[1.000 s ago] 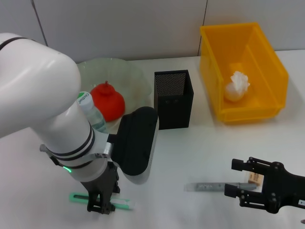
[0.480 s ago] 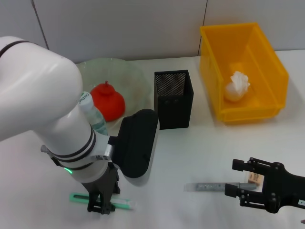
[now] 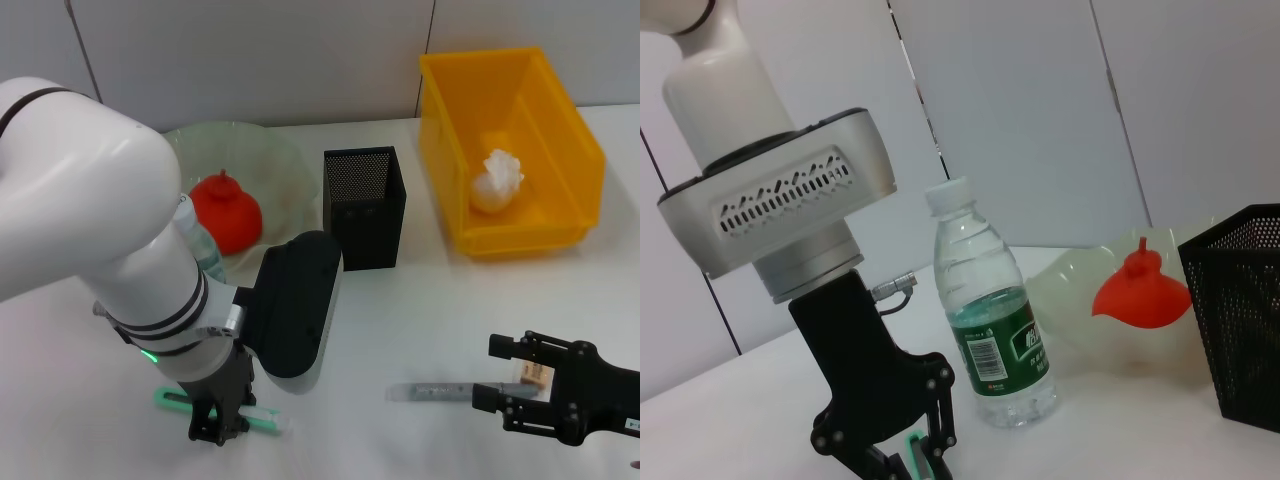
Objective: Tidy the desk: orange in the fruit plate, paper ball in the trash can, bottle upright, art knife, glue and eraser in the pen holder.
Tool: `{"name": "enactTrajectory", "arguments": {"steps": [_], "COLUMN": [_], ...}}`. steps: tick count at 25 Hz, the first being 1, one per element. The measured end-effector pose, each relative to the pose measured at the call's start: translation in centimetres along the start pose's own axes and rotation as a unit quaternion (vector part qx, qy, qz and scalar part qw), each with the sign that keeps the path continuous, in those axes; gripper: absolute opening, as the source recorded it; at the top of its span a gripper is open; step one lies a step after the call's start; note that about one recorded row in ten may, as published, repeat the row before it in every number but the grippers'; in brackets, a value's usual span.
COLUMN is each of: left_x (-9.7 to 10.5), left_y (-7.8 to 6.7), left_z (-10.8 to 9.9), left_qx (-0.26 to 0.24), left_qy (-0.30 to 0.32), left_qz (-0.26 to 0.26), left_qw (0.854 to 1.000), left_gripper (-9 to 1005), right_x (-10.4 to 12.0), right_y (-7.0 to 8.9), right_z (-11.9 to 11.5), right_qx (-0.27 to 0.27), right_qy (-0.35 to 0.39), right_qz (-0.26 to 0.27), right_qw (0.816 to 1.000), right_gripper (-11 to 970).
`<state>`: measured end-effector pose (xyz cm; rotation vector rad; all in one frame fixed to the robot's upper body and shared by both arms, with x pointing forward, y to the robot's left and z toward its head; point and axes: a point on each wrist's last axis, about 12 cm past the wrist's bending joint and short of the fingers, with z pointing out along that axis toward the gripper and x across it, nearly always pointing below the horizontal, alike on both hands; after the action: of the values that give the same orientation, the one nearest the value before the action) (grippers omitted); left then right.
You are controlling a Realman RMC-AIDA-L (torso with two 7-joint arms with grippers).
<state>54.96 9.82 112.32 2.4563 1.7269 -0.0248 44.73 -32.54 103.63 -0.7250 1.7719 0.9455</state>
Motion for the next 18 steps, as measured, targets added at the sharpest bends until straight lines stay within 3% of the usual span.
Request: {"name": "enactTrajectory", "arguments": {"steps": [3,6,12,14,15,16,18], "left_x": [-0.1,-0.8,-1.8,-2.0,-2.2,-2.2,-2.6], "left_y": [0.0,0.2,0.2,0.3,0.6,0.6,0.8], "left_z": [-0.1,-1.6,-6.9,-8.6,-10.0,-10.0,-11.1], "left_qx": [0.0,-0.012,-0.035,-0.058,-0.097,-0.097,-0.139], "left_qy": [-0.002,-0.03,-0.174,-0.23,-0.291,-0.291,-0.349], "left_qz": [0.001,0.002,0.0,-0.007,-0.021,-0.021,-0.038], "left_qw": [1.0,0.999,0.984,0.971,0.952,0.952,0.926], "left_gripper": [187,186,187,187,187,187,187], "right_x": [0.0,0.1,0.3,0.4,0.4,0.4,0.4], "right_y": [0.0,0.0,-0.1,-0.1,-0.1,-0.1,-0.1], "right_z": [0.0,-0.1,-0.3,-0.3,-0.3,-0.3,-0.3], "right_qx": [0.0,0.004,0.013,0.015,0.016,0.016,0.016], "right_qy": [0.0,0.0,0.002,0.004,0.004,0.004,0.004], "right_qz": [0.001,0.003,0.007,0.01,0.011,0.011,0.011], "right_qw": [1.0,1.0,1.0,1.0,1.0,1.0,1.0], "right_gripper": [770,770,770,770,770,770,770]}}
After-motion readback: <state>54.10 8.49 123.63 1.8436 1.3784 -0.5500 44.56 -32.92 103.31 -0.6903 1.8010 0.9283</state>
